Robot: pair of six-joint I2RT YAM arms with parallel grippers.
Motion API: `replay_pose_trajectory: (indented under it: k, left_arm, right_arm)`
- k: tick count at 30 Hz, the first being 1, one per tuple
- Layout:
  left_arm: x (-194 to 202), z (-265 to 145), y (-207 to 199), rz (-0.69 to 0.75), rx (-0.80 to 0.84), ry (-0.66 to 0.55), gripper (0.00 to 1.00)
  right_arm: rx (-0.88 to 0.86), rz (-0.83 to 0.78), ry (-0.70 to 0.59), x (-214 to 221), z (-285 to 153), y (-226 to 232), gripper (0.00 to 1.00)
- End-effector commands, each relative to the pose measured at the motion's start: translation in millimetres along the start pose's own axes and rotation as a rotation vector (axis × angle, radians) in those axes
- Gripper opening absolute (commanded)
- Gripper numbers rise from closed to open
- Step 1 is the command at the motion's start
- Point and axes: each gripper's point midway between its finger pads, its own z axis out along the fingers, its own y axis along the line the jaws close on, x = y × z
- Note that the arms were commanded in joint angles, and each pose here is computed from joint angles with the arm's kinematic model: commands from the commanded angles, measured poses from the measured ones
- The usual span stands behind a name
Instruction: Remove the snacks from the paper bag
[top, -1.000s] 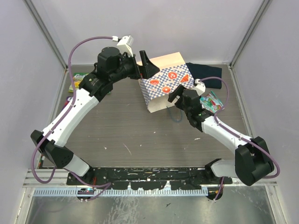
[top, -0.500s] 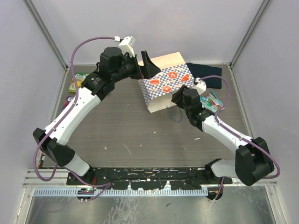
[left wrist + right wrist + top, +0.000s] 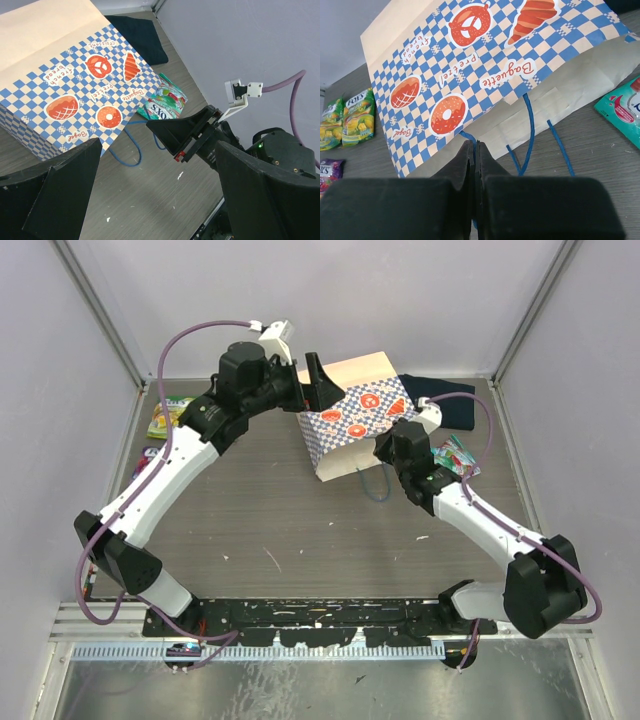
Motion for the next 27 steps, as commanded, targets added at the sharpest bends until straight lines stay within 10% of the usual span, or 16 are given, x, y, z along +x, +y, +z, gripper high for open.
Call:
replay_pose_trajectory:
  k: [1,16,27]
  left_arm:
    - [-12.7,-3.0,-14.4,0.04,0.064,-0.042,0.98]
    - [31.4,15.6,-15.9,0.008,0.158,0.049,0.98]
    - [119.6,63.5,68.3,0.811,0.218,0.281,0.98]
  right_arm:
    - [-0.048,-0.004,-0.077,-36.8,-3.2,21.5,0.01]
    - [-0.17,-0.108,-0.066,-72.6,15.4,80.5,0.01]
    - [-0.262,-0.164,-0.002,-77.9,21.4,107.0,0.0]
